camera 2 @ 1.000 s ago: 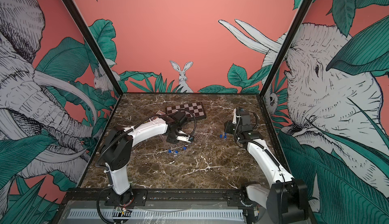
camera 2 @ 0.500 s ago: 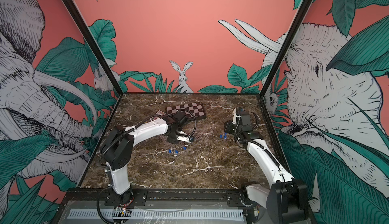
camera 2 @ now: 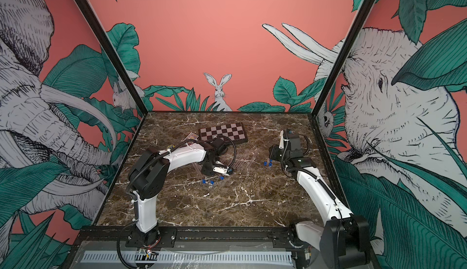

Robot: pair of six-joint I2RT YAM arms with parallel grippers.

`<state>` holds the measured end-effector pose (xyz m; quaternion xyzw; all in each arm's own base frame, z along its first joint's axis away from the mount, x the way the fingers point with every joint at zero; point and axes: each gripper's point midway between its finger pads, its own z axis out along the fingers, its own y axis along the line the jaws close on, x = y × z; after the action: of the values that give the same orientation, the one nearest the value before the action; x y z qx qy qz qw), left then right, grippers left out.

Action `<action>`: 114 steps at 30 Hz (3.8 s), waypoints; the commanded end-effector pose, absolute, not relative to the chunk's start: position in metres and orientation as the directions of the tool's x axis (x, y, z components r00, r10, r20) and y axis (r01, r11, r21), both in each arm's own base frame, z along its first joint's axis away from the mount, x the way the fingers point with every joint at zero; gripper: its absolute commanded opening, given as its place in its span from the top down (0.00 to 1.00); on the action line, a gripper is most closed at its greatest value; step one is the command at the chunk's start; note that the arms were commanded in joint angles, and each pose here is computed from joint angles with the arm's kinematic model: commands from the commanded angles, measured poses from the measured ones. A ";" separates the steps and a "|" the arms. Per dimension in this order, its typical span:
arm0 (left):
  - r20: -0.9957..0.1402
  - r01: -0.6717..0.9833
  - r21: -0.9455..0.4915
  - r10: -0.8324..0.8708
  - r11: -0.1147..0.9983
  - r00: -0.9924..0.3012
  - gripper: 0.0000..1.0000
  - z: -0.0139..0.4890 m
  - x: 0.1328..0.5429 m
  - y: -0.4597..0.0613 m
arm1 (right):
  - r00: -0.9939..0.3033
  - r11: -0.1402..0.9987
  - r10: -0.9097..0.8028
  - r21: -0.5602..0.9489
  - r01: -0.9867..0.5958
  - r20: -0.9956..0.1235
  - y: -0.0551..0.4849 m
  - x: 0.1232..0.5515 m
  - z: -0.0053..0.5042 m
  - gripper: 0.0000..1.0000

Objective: Remove stoppers from test tubes
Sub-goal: Pick up the test tube at the center of the board.

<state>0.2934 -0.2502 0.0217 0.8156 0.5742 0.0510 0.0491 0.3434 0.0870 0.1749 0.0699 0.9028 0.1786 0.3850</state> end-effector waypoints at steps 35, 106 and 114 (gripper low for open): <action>-0.257 0.867 0.479 0.924 -0.134 0.285 0.87 0.169 0.315 -0.289 | -0.617 0.813 0.319 0.542 -0.213 -0.720 0.125 0.351 0.232 0.64; -0.911 0.910 0.180 0.411 0.372 0.012 0.01 0.301 0.325 -0.430 | -0.466 0.549 0.456 0.652 -0.523 -0.758 0.189 0.344 0.322 0.96; -0.902 0.906 0.220 0.430 0.362 0.048 0.00 0.298 0.326 -0.429 | -0.471 0.534 0.456 0.655 -0.534 -0.755 0.191 0.337 0.327 0.95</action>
<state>0.3304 -0.4341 0.2706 0.5227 0.6670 -0.2319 0.4776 0.3460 0.1889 0.3049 -0.0126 0.7343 0.4653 0.4940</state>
